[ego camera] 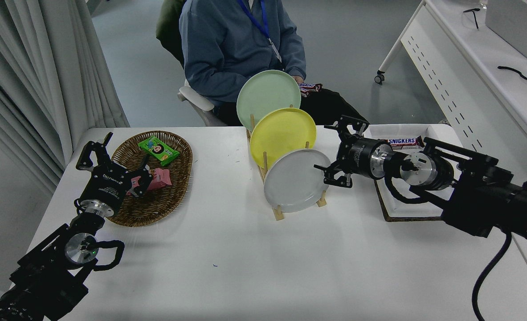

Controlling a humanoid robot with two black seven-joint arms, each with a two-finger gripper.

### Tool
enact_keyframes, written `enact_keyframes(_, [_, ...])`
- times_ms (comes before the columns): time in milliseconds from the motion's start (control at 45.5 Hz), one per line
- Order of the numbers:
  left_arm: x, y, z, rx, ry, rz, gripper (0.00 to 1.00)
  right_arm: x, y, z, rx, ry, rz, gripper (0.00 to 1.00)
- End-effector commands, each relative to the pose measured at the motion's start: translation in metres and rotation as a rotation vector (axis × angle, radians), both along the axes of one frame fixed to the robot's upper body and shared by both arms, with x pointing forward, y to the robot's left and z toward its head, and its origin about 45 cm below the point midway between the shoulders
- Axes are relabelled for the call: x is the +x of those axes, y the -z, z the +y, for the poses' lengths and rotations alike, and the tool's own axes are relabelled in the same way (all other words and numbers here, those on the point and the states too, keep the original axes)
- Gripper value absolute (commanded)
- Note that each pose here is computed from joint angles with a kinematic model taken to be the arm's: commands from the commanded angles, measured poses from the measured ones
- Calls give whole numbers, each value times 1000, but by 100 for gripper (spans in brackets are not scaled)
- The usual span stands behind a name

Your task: Place the plate on the table

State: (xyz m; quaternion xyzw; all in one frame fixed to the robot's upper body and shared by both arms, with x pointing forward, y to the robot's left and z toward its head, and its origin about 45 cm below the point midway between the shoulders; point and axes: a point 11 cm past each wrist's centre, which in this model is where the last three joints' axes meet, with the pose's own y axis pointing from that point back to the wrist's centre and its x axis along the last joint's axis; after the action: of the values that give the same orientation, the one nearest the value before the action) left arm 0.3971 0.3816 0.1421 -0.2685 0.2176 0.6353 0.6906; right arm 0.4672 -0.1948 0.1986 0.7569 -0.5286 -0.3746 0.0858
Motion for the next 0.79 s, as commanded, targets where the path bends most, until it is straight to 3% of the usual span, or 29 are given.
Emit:
enact_keyframes(0, [0, 0, 0, 0, 0, 0, 100, 8, 4, 8, -2, 23, -1, 96])
enact_keyframes(88, [0, 0, 0, 0, -1, 1, 100, 7, 5, 15, 3, 14, 2, 89])
enact_keyframes(308, [0, 0, 0, 0, 0, 0, 100, 3, 7, 22, 6, -14, 39, 54])
enact_keyframes(703, [0, 0, 0, 0, 0, 0, 100, 0, 1, 39, 53, -61, 112, 52])
enact_keyframes(769, [0, 0, 0, 0, 0, 0, 100, -1, 1, 40, 57, -64, 123, 47])
